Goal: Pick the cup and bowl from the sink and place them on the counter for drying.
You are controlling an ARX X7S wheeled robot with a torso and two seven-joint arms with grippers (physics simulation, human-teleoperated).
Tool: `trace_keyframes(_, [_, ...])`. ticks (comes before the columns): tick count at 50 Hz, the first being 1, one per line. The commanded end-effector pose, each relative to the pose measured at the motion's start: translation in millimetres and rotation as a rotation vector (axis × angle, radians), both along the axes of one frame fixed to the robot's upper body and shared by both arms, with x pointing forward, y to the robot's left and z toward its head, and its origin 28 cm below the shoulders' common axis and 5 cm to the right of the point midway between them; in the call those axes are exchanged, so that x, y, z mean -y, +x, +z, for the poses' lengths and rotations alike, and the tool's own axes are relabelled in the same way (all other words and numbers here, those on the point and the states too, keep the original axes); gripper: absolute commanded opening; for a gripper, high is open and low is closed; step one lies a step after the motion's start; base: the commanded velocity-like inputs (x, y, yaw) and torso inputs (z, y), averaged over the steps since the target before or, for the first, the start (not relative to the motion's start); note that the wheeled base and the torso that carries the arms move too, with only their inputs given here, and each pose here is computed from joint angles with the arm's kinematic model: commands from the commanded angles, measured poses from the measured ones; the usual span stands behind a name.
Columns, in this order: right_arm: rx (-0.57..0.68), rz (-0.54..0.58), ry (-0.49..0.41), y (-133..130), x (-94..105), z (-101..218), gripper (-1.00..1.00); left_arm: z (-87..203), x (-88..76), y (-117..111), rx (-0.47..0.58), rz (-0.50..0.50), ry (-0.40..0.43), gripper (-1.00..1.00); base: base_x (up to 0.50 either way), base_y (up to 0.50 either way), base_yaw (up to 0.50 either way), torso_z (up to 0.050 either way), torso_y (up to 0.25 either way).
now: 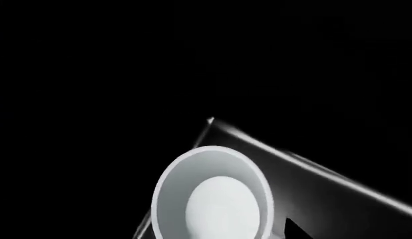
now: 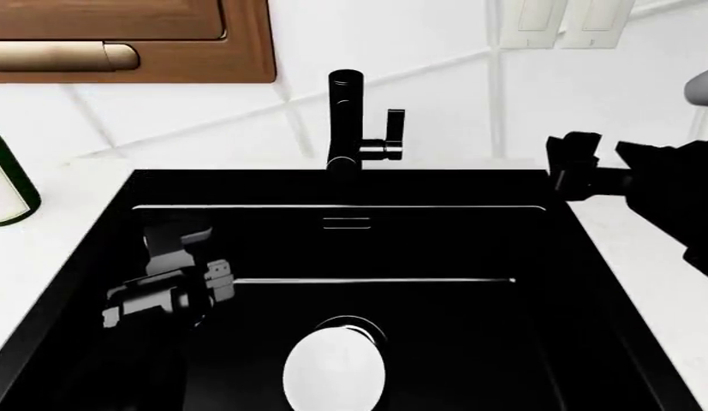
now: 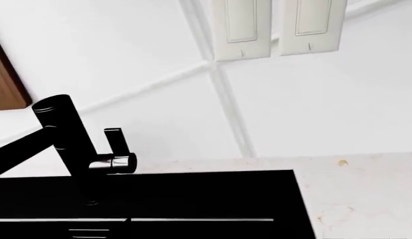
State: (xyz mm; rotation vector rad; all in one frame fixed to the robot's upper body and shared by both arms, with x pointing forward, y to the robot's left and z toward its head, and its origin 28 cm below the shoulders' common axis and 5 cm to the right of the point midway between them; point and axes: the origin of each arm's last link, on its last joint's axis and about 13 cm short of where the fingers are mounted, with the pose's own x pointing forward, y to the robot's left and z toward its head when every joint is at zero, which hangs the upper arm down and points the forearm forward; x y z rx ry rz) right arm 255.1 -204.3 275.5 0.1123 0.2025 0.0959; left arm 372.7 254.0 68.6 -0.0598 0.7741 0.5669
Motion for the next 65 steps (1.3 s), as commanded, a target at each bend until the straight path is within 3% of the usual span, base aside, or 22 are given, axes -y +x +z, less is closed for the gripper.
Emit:
trace_keyframes(1, [-0.005, 0.006, 0.011, 2, -0.5, -5, 1.0, -8, -10.1, -5, 0.011, 0.002, -0.095, 1.0, 0.0, 0.0, 0.0, 0.0, 0.0])
trace_keyframes(6, [-0.008, 0.008, 0.022, 2, -0.2, -10, 1.0, -9, -19.2, -8, 0.01, 0.009, -0.078, 1.0, 0.0, 0.0, 0.0, 0.0, 0.0])
trace_keyframes(23, [-0.019, 0.003, 0.029, 3, -0.3, -18, 1.0, -23, -11.3, -15, -0.031, -0.018, -0.053, 1.0, 0.0, 0.0, 0.0, 0.0, 0.0])
trace_keyframes(24, [-0.021, 0.002, 0.028, 3, -0.1, -19, 1.0, -23, -11.6, -15, -0.03, -0.014, -0.04, -1.0, 0.0, 0.0, 0.0, 0.0, 0.0])
trace_keyframes(40, [-0.008, -0.006, 0.04, 0, 3.2, -21, 1.0, -14, -7.0, -7, 0.025, -0.047, 0.002, -1.0, 0.0, 0.0, 0.0, 0.0, 0.0])
trace_keyframes(44, [-0.003, -0.007, 0.038, -2, 3.7, -19, 1.0, -4, -8.6, 0, 0.063, -0.075, 0.018, -1.0, 0.0, 0.0, 0.0, 0.0, 0.0])
trace_keyframes(46, [-0.002, -0.007, 0.04, -2, 3.9, -19, 1.0, 6, -9.8, 4, 0.078, -0.068, -0.034, -1.0, 0.0, 0.0, 0.0, 0.0, 0.0])
trace_keyframes(47, [-0.004, -0.007, 0.041, -2, 3.8, -20, 1.0, 15, -8.1, 6, 0.101, -0.078, -0.008, -1.0, 0.0, 0.0, 0.0, 0.0, 0.0])
trace_keyframes(49, [-0.004, -0.005, 0.042, -1, 3.9, -20, 1.0, 20, 5.6, -4, 0.058, -0.12, -0.003, -1.0, 0.0, 0.0, 0.0, 0.0, 0.0])
trace_keyframes(50, [-0.002, -0.004, 0.043, -1, 3.7, -20, 1.0, 31, 6.0, -4, 0.103, -0.118, 0.007, -1.0, 0.0, 0.0, 0.0, 0.0, 0.0])
trace_keyframes(54, [-0.001, 0.0, 0.044, 0, 3.2, -20, 1.0, 48, 13.7, -17, 0.107, -0.161, 0.0, -1.0, 0.0, 0.0, 0.0, 0.0, 0.0])
trace_keyframes(65, [0.001, -0.006, 0.052, -5, 5.9, -21, 1.0, 89, 12.5, -51, 0.111, -0.285, 0.055, -1.0, 0.0, 0.0, 0.0, 0.0, 0.0])
